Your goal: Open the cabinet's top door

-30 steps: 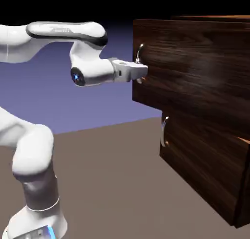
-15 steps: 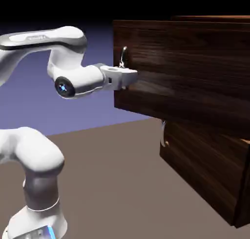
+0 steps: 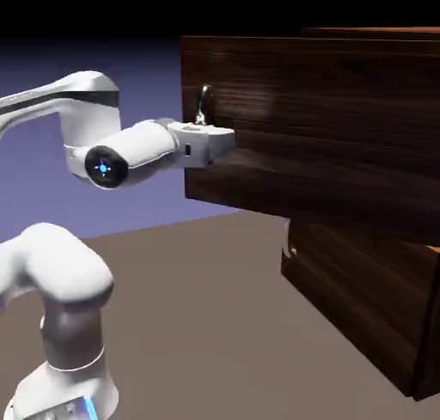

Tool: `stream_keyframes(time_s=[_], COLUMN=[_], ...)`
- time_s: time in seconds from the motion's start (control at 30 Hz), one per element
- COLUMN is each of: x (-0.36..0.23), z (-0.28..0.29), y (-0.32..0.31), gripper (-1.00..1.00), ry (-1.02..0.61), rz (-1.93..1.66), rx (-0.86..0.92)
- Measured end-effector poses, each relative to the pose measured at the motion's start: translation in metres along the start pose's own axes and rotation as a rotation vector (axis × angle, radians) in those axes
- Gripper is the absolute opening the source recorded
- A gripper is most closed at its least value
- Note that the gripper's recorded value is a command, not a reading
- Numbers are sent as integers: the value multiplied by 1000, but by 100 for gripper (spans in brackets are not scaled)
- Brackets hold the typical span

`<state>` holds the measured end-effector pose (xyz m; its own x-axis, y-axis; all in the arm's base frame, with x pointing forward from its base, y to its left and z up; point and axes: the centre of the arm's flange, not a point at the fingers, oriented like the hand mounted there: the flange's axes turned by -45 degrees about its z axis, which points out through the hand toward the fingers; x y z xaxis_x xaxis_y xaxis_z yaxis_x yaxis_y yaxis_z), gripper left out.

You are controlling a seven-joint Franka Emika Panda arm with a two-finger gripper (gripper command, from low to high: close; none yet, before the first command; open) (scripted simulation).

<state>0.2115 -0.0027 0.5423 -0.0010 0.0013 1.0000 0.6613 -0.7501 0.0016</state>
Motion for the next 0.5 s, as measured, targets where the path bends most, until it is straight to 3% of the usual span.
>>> stream_keyframes(time_s=[0.5], x=[0], z=[-101], y=[44], gripper=[-100], ry=[1], rz=[2], rx=[226])
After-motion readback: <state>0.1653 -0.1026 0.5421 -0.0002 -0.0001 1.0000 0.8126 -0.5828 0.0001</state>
